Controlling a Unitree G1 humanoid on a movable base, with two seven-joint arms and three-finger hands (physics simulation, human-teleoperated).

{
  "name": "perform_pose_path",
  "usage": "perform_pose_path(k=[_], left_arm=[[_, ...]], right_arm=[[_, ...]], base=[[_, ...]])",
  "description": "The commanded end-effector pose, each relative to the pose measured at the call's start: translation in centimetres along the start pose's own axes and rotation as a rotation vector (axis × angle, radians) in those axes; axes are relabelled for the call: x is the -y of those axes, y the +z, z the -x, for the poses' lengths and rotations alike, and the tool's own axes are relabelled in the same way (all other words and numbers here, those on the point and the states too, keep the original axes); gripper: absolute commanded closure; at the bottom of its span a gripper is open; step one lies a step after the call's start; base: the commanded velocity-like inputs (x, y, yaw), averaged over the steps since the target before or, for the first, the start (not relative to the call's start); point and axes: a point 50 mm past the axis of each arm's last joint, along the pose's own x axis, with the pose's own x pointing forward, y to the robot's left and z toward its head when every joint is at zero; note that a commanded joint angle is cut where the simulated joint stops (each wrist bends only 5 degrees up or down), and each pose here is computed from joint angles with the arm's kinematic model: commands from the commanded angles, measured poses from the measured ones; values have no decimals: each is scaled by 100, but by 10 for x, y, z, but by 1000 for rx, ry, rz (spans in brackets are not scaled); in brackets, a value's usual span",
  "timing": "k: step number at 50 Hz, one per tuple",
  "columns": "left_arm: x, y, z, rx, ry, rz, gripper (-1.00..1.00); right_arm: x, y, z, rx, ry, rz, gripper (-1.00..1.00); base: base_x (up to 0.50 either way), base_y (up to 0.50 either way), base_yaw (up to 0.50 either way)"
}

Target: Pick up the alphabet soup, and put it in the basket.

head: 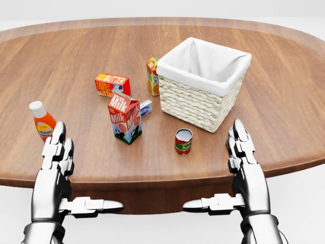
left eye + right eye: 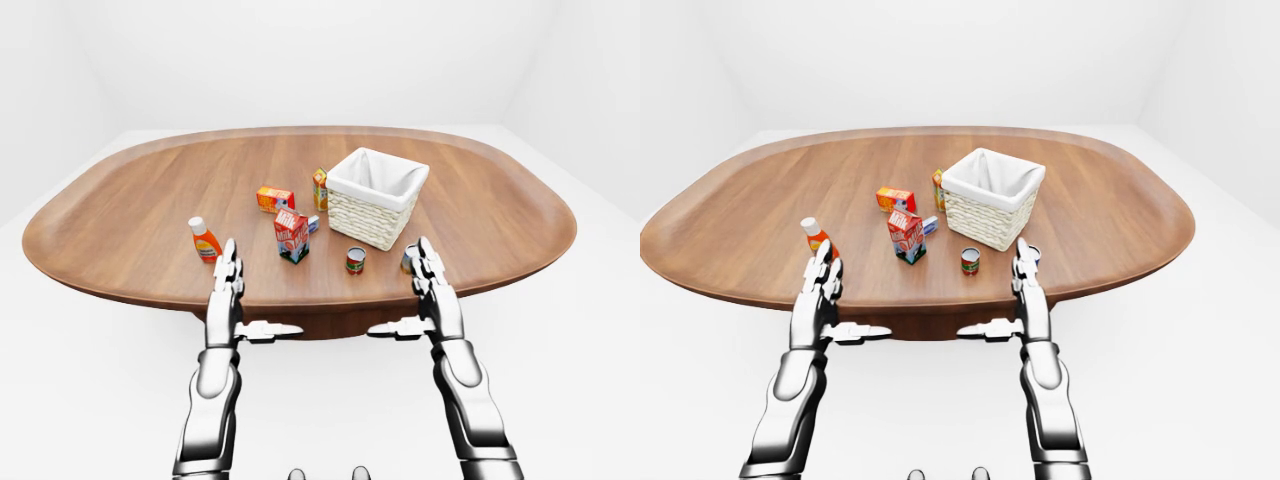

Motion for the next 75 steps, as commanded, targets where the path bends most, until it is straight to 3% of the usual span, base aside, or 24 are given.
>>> perform_pose_path(k=[1, 29, 44, 75], left_arm=[[-3, 23, 7, 110, 7, -11, -100], [-10, 53, 17, 235, 44, 1, -100], [-12, 52, 16, 230, 50, 6, -100], [-11, 47, 14, 209, 45, 7, -100]], right_arm=[[2, 17, 4, 80, -6, 13, -100], [4, 35, 7, 184, -19, 37, -100], [3, 32, 6, 162, -11, 31, -100], [1, 30, 7, 164, -1, 56, -100]], base=[[0, 0, 0], [0, 0, 0], [0, 0, 0], [0, -33, 0]])
